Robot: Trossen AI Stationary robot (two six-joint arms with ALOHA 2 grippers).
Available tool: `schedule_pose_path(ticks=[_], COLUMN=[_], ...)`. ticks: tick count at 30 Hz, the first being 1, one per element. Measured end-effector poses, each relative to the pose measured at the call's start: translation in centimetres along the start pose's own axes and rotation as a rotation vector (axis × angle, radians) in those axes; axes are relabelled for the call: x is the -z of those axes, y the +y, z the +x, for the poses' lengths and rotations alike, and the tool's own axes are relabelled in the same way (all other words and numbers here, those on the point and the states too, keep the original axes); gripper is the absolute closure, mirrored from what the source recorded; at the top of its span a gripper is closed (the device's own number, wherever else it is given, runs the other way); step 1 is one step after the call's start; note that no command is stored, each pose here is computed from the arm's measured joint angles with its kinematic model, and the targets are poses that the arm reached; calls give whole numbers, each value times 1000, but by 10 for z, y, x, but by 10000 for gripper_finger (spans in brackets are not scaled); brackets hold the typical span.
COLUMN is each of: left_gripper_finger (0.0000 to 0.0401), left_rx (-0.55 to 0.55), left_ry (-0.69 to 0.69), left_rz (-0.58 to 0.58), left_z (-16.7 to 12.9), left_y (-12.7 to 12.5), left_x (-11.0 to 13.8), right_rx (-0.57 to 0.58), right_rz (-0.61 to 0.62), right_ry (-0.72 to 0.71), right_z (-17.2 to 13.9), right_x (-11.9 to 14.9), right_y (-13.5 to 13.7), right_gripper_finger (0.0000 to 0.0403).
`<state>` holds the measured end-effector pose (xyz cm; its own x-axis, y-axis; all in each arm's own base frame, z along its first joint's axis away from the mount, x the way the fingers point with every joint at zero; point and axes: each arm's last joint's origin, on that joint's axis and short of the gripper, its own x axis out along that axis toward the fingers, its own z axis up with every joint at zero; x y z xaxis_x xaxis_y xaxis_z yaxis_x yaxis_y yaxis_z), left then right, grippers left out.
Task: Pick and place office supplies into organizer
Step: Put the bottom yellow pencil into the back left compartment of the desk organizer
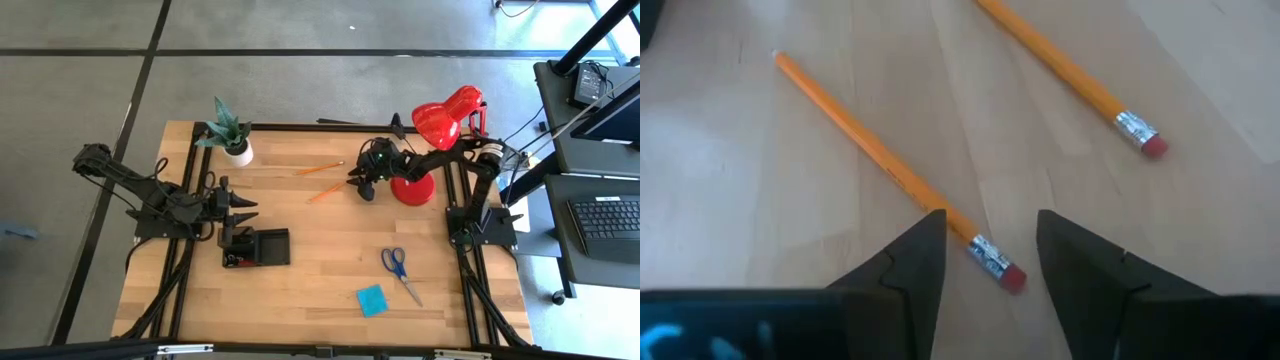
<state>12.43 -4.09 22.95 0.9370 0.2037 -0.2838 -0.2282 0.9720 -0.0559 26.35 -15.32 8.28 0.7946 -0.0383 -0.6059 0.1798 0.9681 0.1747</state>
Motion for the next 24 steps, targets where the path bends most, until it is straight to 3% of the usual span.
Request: schedule_pose_path(ticks=[24], left_gripper_finger=[285], left_rx=[-2], left_ry=[-1], left_rz=[-1], left_z=[0], left_y=[0], left_x=[0], right_rx=[-120], right_rz=[62], right_ry=[87], right_z=[13], right_x=[4], right_y=[42], right_gripper_finger=[242])
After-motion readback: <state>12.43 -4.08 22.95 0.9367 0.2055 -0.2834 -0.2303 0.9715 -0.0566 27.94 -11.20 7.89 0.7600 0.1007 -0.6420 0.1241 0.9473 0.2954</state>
